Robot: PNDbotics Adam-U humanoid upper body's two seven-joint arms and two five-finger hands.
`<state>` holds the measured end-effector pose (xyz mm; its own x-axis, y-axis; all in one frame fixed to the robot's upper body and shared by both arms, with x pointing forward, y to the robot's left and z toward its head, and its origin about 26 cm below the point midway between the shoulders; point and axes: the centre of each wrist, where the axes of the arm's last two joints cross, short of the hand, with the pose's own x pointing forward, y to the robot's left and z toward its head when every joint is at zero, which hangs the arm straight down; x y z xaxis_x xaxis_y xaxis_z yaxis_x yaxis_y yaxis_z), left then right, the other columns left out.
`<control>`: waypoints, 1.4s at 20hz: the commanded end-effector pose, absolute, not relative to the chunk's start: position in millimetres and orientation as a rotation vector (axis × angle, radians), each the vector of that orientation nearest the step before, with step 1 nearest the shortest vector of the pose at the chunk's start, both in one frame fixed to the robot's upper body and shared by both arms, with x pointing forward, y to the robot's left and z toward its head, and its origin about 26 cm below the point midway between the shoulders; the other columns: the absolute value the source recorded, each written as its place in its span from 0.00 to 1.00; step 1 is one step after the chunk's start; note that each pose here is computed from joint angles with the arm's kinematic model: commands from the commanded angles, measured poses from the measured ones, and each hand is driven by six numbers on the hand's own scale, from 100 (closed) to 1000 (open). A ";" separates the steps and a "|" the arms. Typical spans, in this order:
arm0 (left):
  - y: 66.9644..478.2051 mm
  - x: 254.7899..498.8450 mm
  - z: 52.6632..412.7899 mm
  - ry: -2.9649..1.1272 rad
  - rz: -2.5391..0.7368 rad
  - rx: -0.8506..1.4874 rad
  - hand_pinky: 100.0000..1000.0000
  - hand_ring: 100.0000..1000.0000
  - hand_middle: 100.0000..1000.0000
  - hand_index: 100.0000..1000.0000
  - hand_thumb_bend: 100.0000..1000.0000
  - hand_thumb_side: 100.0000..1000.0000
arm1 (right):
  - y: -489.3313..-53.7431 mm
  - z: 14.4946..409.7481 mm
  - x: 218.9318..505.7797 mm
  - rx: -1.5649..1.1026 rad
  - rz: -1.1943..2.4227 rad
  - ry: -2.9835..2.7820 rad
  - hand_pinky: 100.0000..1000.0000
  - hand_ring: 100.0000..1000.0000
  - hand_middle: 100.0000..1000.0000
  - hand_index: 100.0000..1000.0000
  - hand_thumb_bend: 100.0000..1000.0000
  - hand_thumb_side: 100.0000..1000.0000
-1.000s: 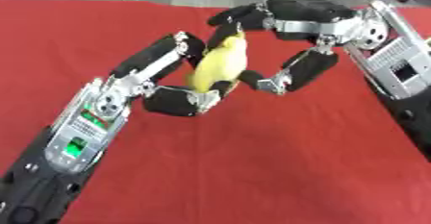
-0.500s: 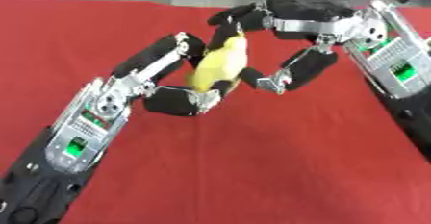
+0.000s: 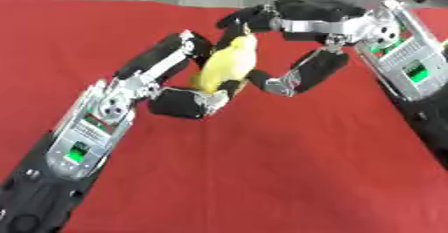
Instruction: Pick up the objects with one hand, pass them to the other hand, and then place them into the box on the other side of the table.
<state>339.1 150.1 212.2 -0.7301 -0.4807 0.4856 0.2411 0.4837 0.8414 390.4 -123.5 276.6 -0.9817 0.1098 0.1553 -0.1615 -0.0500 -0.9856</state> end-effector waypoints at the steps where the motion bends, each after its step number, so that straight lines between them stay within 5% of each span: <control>1: 144.7 335.2 229.3 -2.097 -1.285 0.191 0.60 0.44 0.30 0.50 0.00 0.35 | -119.5 275.4 392.8 0.059 2.413 -1.924 0.96 1.00 0.78 0.87 0.00 0.24; 11: 142.0 334.4 231.6 -2.101 -1.296 0.180 0.61 0.44 0.30 0.50 0.00 0.33 | -118.3 267.4 399.2 0.102 2.366 -1.890 0.95 1.00 0.75 0.79 0.00 0.23; 15: 141.5 334.9 231.7 -2.100 -1.290 0.184 0.61 0.44 0.30 0.51 0.00 0.34 | -120.8 270.8 399.3 0.155 2.292 -1.917 0.93 1.00 0.68 0.64 0.00 0.17; 19: 141.9 335.7 231.9 -2.106 -1.256 0.199 0.62 0.45 0.33 0.58 0.00 0.21 | -123.9 275.4 398.5 0.180 2.170 -1.978 0.89 0.96 0.61 0.51 0.00 0.07; 28: 143.5 336.4 230.6 -2.121 -1.159 0.270 0.64 0.49 0.40 0.69 0.00 0.12 | -121.3 277.7 392.6 0.202 2.075 -2.031 0.86 0.91 0.51 0.42 0.00 0.08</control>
